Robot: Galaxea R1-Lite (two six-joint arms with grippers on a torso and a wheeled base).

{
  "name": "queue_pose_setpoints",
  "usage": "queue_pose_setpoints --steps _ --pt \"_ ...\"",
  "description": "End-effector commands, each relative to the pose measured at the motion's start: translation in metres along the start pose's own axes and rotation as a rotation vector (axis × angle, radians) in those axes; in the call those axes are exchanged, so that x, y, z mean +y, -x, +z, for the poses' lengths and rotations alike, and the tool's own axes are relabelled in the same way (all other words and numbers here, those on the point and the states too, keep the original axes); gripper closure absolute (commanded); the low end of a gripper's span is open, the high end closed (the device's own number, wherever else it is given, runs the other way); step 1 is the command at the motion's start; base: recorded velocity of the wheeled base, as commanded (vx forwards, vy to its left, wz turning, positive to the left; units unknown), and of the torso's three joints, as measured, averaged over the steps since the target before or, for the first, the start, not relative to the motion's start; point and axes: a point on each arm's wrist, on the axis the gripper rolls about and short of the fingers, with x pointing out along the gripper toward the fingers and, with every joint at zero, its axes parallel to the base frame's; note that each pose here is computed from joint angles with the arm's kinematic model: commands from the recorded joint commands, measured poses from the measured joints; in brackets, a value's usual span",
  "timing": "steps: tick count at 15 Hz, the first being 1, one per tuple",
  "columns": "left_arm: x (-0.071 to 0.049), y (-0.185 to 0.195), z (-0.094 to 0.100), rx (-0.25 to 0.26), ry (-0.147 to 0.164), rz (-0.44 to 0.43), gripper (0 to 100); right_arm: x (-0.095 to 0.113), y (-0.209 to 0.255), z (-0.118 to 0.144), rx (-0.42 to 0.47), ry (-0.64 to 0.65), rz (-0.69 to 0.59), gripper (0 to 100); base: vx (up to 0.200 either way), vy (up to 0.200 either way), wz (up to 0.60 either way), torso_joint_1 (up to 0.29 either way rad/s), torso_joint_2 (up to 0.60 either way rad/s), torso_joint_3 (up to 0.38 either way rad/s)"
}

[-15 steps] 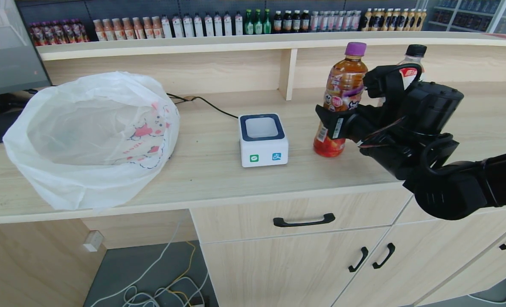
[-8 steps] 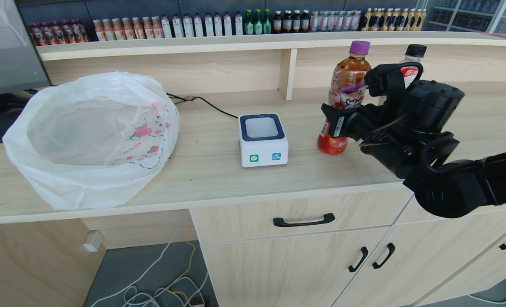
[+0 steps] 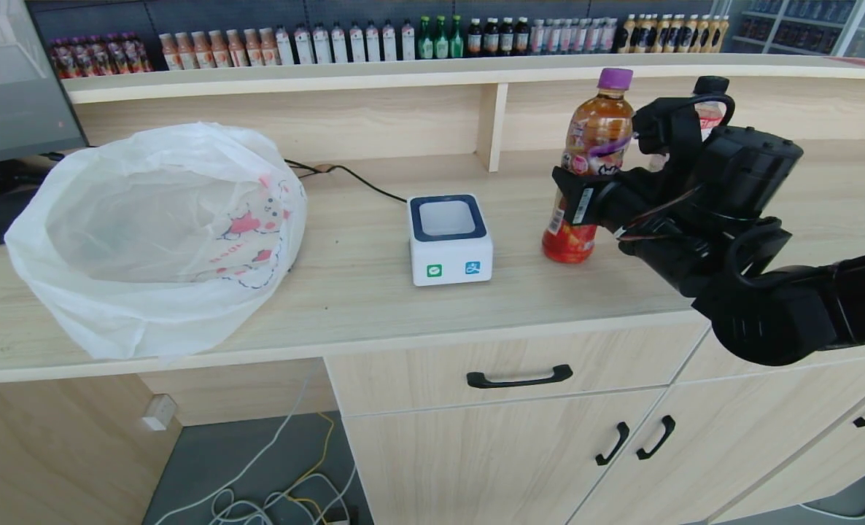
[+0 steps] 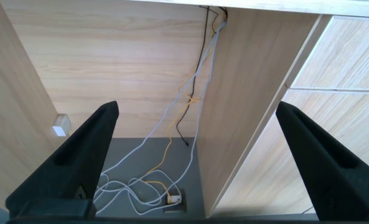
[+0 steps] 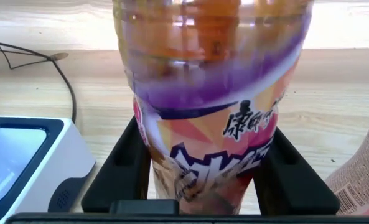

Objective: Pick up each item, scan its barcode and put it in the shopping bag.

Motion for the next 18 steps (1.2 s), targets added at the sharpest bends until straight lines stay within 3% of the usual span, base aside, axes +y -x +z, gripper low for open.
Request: queue_pose_setpoints --steps 1,8,14,18 --pt "0.000 -0.001 0.000 0.012 0.000 -0.002 0 0.001 0.001 0.009 -0.027 -0.006 0.003 100 0.000 0.000 0.00 0.000 0.00 0.000" --pt "0.000 -0.001 0.000 0.007 -0.001 0.001 0 0.004 0.020 0.042 -0.096 -0.019 0.017 100 0.000 0.000 0.00 0.000 0.00 0.000" --pt "0.000 0.000 0.000 0.006 -0.001 0.000 0 0.009 0.063 0.066 -0.127 -0.047 0.071 100 0.000 0.000 0.00 0.000 0.00 0.000" --pt "0.000 0.000 0.000 0.006 -0.001 0.000 0 0.002 0.098 0.057 -0.079 -0.045 0.078 100 0.000 0.000 0.00 0.000 0.00 0.000"
